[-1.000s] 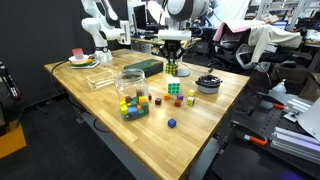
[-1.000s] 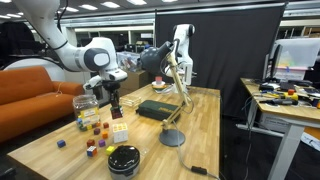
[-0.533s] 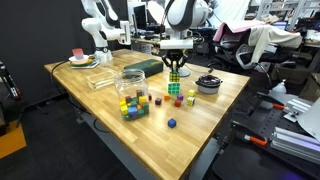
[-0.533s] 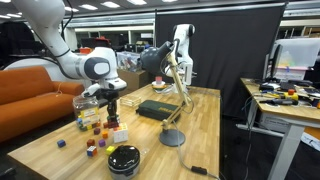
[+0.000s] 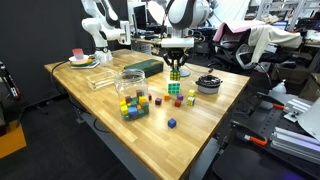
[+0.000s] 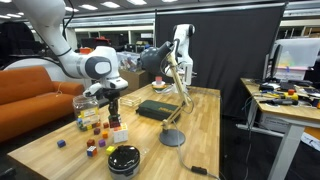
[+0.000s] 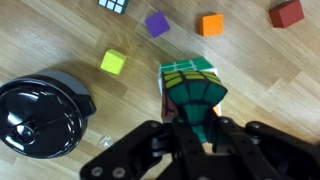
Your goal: Pick up the six face cube and put it on top of the larger six face cube
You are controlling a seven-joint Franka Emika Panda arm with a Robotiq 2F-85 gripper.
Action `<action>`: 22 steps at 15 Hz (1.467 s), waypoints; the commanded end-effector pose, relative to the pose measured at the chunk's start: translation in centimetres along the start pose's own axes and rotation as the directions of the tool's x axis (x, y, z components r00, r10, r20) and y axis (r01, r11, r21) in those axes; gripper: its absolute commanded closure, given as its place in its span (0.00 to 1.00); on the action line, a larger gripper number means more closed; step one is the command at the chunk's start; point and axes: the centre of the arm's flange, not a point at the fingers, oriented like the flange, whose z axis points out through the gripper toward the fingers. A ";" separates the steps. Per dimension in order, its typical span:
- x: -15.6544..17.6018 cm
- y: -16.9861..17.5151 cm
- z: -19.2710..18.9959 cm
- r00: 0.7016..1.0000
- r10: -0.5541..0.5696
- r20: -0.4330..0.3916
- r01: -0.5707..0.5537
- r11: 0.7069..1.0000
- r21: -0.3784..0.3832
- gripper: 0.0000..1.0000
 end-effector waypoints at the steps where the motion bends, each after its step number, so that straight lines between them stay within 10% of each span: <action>1: 0.8 1.2 -1.0 1.000 0.012 0.013 -0.012 1.000 0.005 0.95; 17: -0.8 -0.3 0.5 1.000 -0.017 0.016 0.018 1.000 -0.011 0.95; 18: -0.9 -0.4 0.4 1.000 -0.018 0.015 0.018 1.000 -0.008 0.80; 22: -0.9 -0.4 0.7 1.000 -0.018 0.017 0.019 1.000 -0.012 0.80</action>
